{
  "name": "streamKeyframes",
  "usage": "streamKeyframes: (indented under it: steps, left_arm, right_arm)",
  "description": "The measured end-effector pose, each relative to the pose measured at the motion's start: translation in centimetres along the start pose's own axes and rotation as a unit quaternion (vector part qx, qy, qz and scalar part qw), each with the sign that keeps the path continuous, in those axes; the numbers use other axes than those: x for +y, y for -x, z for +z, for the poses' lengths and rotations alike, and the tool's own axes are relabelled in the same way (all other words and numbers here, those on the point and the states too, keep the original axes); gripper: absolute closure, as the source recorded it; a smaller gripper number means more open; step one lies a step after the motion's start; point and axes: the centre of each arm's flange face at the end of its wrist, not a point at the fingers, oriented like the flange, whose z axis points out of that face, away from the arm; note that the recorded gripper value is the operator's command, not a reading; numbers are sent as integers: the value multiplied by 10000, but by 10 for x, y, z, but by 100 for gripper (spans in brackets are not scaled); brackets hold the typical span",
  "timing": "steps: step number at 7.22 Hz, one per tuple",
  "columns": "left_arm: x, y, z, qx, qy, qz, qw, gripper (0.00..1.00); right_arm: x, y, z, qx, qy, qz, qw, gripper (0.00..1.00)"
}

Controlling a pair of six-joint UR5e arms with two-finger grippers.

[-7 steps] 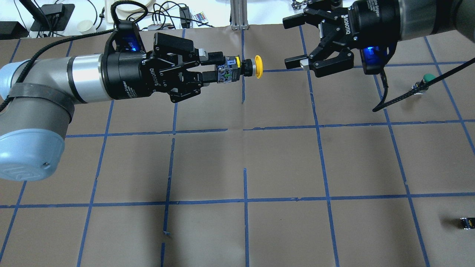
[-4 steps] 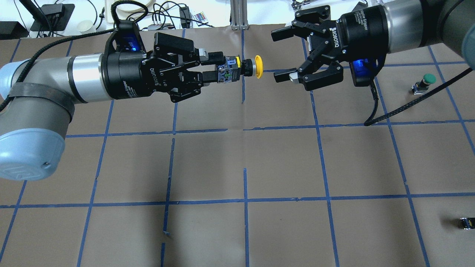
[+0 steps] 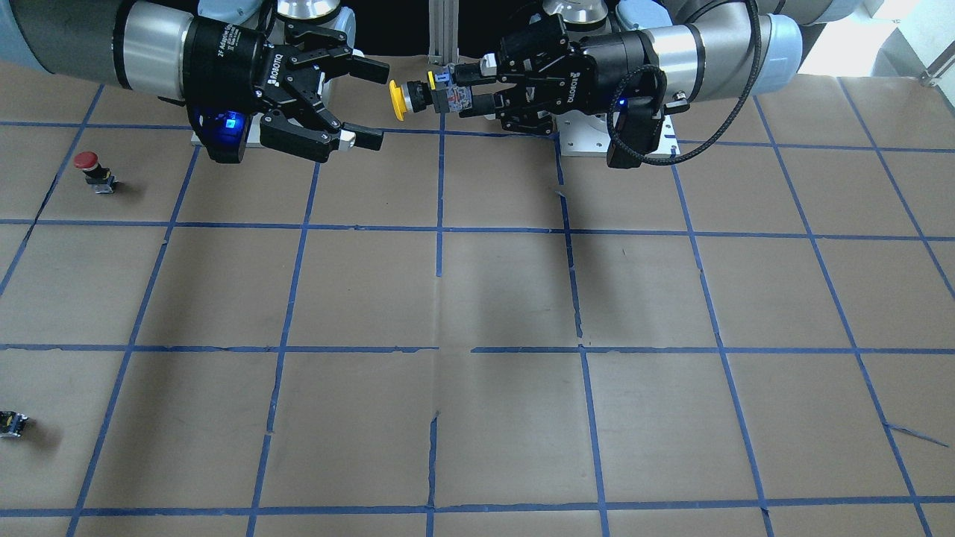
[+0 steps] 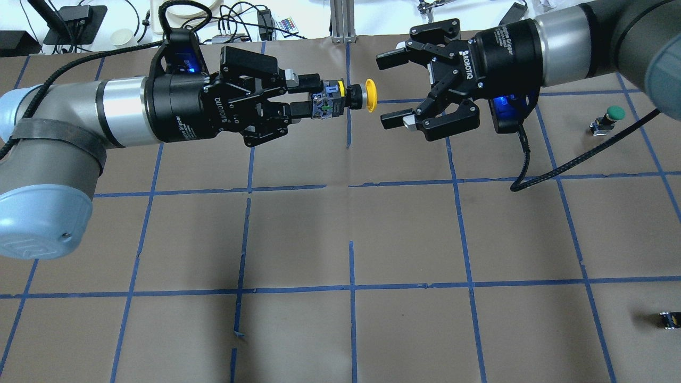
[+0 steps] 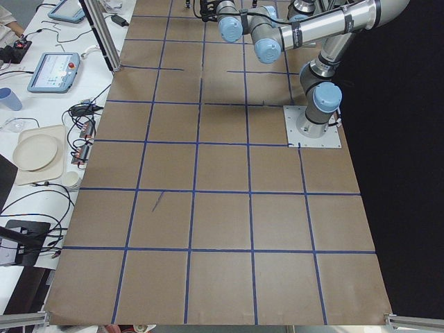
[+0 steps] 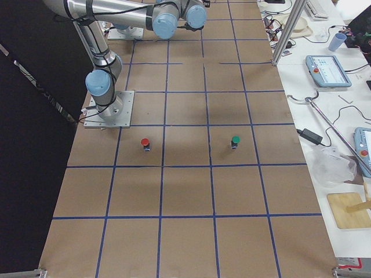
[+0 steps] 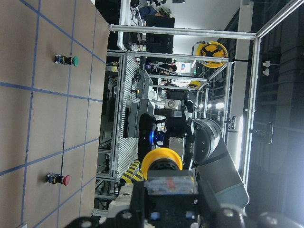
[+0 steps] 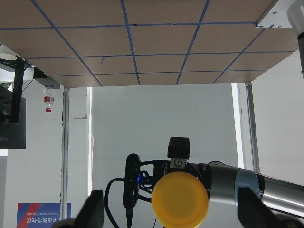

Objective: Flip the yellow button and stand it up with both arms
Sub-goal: 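Hold the button with the left gripper while the right gripper approaches its yellow cap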

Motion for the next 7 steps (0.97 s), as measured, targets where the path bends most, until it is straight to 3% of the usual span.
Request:
streamKeyframes:
  steps: [4, 6, 7]
  left_arm:
    - [0, 0, 0, -2, 0, 4, 10000, 99]
    - [1, -2, 0, -3, -2, 19, 10000, 99]
    - [1, -2, 0, -2, -3, 26, 10000, 99]
  right_arm:
    - [6, -7, 16, 129, 97, 35, 9999, 0]
    - [5, -7, 18, 173, 76, 98, 9998, 12]
    - [4, -7, 19, 185, 60, 118, 9997, 24]
